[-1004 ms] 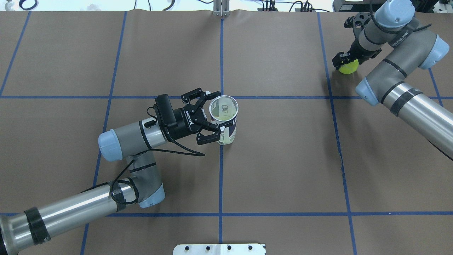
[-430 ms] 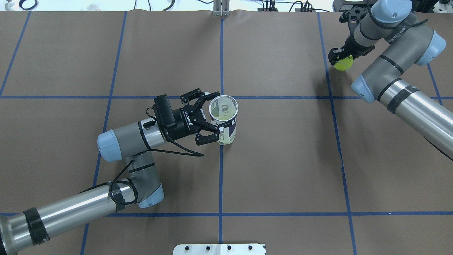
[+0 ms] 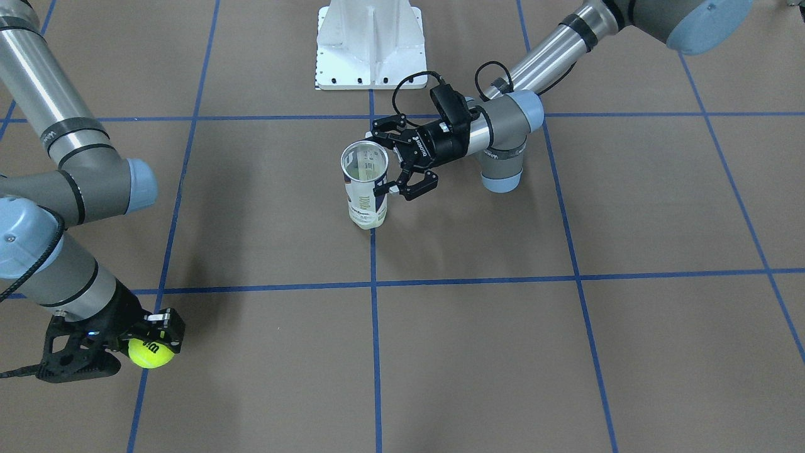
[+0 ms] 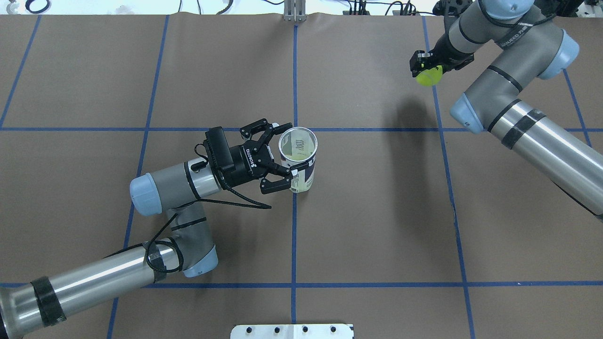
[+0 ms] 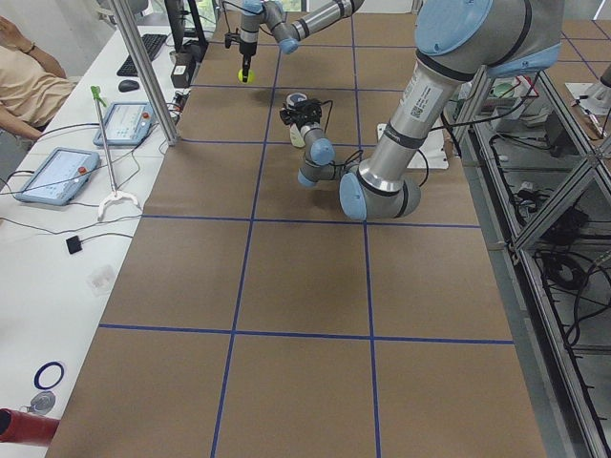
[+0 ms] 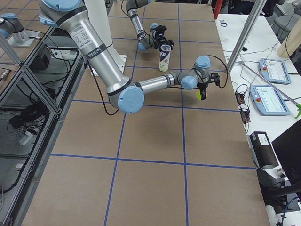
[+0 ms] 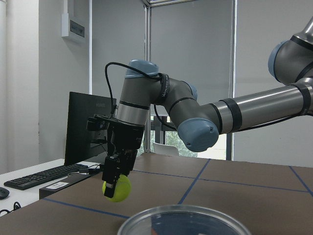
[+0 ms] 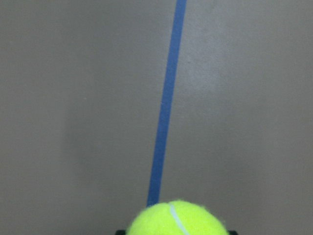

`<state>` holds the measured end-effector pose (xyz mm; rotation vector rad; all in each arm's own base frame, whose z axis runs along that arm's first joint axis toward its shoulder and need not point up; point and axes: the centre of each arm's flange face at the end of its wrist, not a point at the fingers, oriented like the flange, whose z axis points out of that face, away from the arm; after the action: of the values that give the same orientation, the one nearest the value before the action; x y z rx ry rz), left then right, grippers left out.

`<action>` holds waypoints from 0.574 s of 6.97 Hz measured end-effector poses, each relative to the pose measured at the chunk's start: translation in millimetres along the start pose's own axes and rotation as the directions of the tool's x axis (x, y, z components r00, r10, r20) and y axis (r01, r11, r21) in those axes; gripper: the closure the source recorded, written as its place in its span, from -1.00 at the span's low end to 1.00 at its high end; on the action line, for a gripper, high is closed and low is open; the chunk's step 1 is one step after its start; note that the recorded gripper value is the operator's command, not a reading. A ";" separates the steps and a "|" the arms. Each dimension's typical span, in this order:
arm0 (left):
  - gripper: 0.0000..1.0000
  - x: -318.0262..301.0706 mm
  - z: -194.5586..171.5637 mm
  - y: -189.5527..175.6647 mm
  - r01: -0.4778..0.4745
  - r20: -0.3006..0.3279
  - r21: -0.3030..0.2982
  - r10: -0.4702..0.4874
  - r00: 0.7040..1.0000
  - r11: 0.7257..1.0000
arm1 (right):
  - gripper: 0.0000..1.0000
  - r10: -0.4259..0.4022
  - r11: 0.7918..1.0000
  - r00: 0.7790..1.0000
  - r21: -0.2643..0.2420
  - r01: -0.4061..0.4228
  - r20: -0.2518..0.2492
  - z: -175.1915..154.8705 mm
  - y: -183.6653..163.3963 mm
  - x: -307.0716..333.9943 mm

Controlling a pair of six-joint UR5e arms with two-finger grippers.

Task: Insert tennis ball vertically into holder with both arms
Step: 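Carry the second ball with the right gripper over the can and drop it in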

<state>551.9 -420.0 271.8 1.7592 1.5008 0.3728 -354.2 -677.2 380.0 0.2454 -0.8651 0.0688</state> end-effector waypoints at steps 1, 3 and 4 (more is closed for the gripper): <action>-0.98 0.2 0.3 0.0 0.000 0.000 -0.001 0.000 1.000 1.000 | 1.00 0.045 0.999 0.998 -0.003 -0.045 0.032 -19.5 12.8 -39.9; -0.97 0.4 0.9 -0.2 0.001 0.000 -0.001 -0.001 1.000 1.000 | 1.00 0.099 0.994 0.994 -0.049 -0.097 0.045 -82.9 53.4 -122.5; -0.97 1.0 1.3 -0.5 0.002 -0.001 -0.001 -0.002 1.000 1.000 | 1.00 0.134 0.989 0.989 -0.066 -0.130 0.058 -110.1 72.9 -156.8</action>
<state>552.7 -419.5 270.3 1.7571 1.5029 0.3727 -385.4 -573.8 205.7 0.1325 -0.9434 0.1579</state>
